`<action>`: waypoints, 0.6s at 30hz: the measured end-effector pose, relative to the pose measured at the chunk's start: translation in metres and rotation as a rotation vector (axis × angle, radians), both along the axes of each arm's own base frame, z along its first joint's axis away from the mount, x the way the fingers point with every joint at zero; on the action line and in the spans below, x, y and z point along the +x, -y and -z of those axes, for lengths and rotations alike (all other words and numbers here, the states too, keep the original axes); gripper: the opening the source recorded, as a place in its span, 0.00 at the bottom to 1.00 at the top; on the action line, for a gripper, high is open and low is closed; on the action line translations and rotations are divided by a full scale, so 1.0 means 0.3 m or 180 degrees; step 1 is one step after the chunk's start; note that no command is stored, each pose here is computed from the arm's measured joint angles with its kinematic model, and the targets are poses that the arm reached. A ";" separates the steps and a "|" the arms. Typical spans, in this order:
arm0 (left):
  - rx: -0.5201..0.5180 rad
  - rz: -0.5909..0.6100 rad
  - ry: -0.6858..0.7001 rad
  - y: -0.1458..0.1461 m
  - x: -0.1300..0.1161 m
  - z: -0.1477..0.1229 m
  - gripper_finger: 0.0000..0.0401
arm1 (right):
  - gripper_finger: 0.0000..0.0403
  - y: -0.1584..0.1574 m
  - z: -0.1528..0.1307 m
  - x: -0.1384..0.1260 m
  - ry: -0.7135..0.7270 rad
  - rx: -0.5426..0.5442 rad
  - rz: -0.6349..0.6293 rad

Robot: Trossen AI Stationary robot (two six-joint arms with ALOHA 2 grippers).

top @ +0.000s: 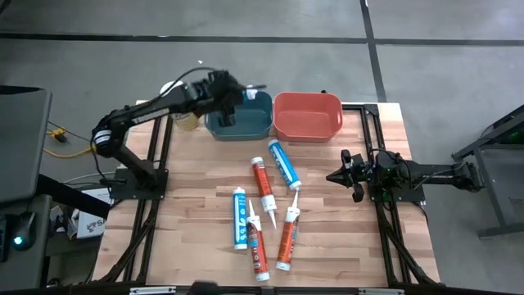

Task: Pick & place silicon tubes, Sealant and Lysol wipes
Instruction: Put the left blue sealant into the blue bin

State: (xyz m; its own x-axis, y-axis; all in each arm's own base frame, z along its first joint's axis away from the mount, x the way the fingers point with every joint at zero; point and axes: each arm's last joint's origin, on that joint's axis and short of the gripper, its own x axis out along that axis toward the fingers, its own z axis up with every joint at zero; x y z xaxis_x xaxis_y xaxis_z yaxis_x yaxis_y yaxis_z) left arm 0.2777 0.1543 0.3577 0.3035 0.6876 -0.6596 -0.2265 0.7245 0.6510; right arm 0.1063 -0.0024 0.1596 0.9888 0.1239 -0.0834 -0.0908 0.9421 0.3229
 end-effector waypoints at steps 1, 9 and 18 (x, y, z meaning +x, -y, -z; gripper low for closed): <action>-0.0057 0.0022 -0.0023 -0.028 0.004 -0.002 0.48 | 0.03 0.000 0.000 0.000 0.0000 0.0000 0.0000; -0.0630 0.0151 -0.0143 -0.242 0.026 0.044 0.48 | 0.03 0.000 0.000 0.000 0.0000 0.0000 0.0000; -0.1064 0.0309 -0.0549 -0.340 0.059 0.205 0.48 | 0.03 0.000 0.000 0.000 0.0000 0.0000 0.0000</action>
